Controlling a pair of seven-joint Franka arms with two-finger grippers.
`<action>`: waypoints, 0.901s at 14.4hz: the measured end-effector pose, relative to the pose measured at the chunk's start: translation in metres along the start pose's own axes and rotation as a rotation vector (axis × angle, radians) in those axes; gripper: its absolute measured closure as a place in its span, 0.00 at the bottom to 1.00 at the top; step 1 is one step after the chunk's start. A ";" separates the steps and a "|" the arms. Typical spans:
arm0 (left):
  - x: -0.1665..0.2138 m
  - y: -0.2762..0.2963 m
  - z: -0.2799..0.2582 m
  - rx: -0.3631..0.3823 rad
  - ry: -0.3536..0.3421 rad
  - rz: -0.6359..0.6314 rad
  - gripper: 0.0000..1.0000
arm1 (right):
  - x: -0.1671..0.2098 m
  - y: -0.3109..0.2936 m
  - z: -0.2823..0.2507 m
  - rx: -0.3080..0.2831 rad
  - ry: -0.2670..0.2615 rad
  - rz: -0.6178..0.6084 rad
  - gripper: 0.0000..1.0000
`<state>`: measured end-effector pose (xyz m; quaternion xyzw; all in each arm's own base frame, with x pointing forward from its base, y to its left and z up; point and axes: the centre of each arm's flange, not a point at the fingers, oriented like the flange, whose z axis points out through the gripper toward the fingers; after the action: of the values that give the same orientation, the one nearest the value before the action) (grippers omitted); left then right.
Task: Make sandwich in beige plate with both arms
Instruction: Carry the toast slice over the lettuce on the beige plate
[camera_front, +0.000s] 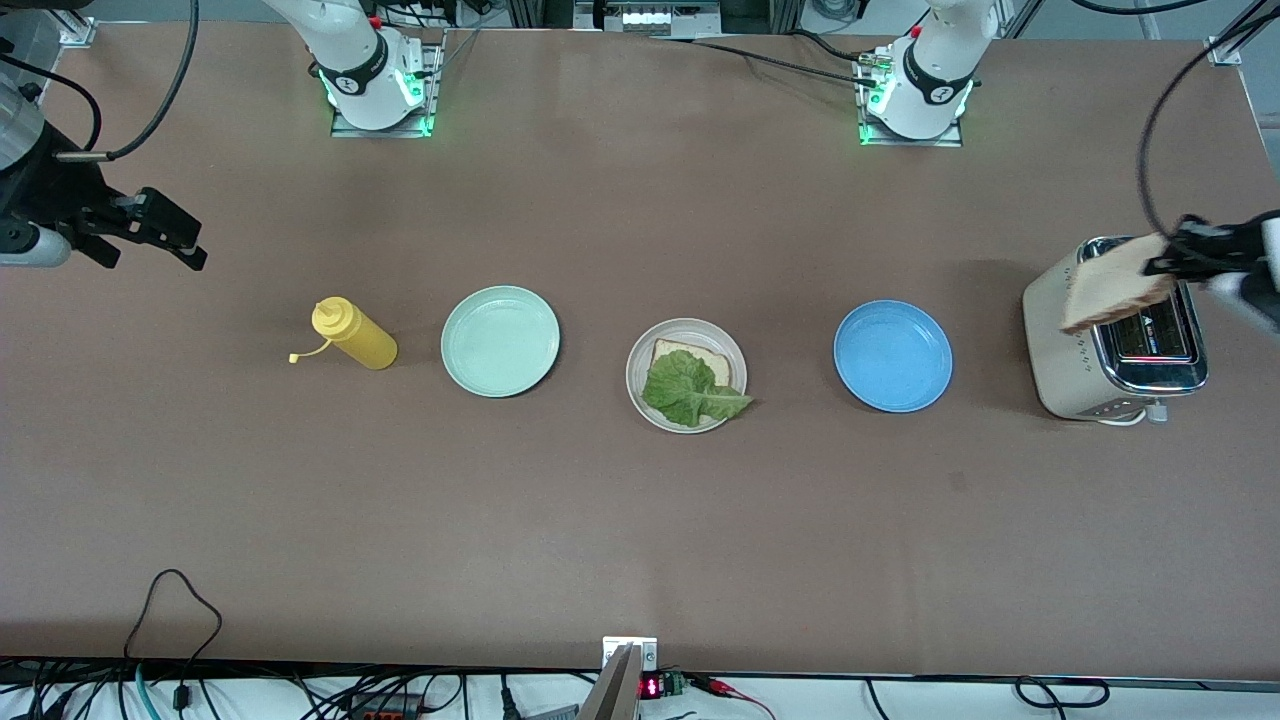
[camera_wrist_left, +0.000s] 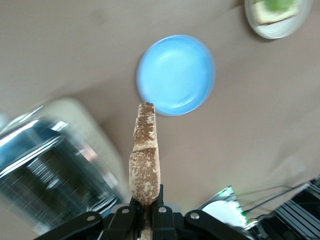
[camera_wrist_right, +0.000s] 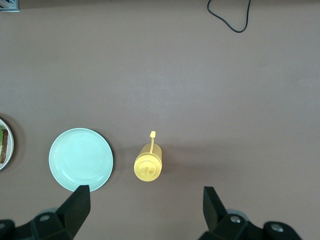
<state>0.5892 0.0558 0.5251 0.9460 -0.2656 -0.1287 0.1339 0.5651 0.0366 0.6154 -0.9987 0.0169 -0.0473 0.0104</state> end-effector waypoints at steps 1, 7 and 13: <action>0.018 0.015 0.012 -0.053 0.001 0.012 0.90 | 0.001 0.001 0.001 -0.001 -0.004 0.001 0.00; 0.125 0.064 0.101 -0.449 0.084 -0.092 0.90 | 0.001 0.003 -0.002 -0.021 0.000 -0.002 0.00; 0.200 0.090 0.178 -0.606 0.302 -0.243 0.90 | 0.002 0.009 -0.001 -0.057 -0.002 -0.007 0.00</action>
<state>0.6556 -0.1588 0.3536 0.8963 -0.0781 -0.0754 0.4300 0.5667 0.0278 0.6164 -0.9987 0.0148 -0.0457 -0.0180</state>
